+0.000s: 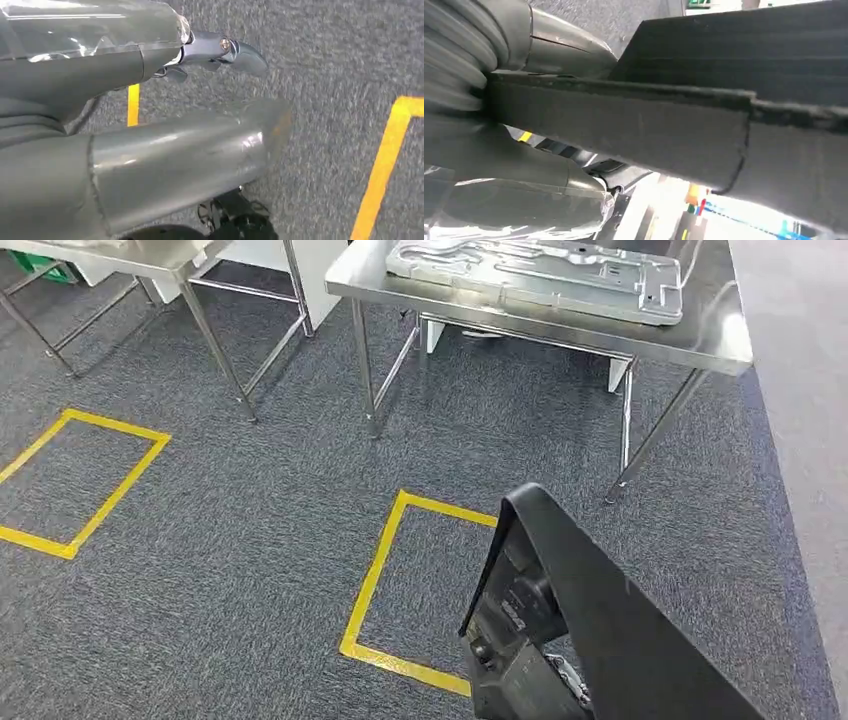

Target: Take the parts from the cabinet and place them on the table.

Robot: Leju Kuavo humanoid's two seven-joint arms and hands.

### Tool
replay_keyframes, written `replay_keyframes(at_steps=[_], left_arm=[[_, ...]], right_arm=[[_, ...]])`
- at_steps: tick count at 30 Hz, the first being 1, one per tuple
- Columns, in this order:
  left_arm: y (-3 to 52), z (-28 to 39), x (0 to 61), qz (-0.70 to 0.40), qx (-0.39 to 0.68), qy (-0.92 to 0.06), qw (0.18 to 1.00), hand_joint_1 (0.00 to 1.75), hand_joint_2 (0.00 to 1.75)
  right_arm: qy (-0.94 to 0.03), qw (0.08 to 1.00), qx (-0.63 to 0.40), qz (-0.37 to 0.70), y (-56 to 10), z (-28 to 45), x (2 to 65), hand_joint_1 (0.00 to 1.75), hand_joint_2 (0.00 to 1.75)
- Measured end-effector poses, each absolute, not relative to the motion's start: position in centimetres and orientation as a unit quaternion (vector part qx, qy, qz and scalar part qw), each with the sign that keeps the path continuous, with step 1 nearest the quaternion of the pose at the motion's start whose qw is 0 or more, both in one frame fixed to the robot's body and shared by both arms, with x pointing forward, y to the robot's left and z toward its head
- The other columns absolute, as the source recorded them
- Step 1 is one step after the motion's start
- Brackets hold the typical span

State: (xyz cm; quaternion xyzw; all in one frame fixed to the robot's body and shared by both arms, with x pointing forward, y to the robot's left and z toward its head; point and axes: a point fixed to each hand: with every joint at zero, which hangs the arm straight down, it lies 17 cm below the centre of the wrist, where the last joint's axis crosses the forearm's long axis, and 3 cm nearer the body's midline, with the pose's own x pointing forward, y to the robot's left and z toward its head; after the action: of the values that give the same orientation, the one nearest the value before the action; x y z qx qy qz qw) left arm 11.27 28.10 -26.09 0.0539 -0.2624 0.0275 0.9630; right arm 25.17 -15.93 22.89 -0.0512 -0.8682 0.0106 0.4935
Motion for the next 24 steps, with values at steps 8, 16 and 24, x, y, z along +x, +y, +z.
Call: replay_keyframes(at_steps=[8,16,24], left_arm=[[28.5,-26.2,10.6,0.027,0.056,-0.258,0.964,0.00,0.00],[28.5,-26.2,10.6,0.031,0.052,-0.259,0.964,0.00,0.00],[28.3,-26.2,10.7,0.032,0.049,-0.260,0.964,0.00,0.00]], right_arm=[[-0.868,0.494,-0.049,0.012,-15.7,22.8,25.2,1.75,1.75],[-0.869,0.491,-0.049,0.011,-15.5,23.0,25.3,1.75,1.75],[-0.866,0.498,-0.037,0.003,-15.8,22.8,25.5,1.75,1.75]])
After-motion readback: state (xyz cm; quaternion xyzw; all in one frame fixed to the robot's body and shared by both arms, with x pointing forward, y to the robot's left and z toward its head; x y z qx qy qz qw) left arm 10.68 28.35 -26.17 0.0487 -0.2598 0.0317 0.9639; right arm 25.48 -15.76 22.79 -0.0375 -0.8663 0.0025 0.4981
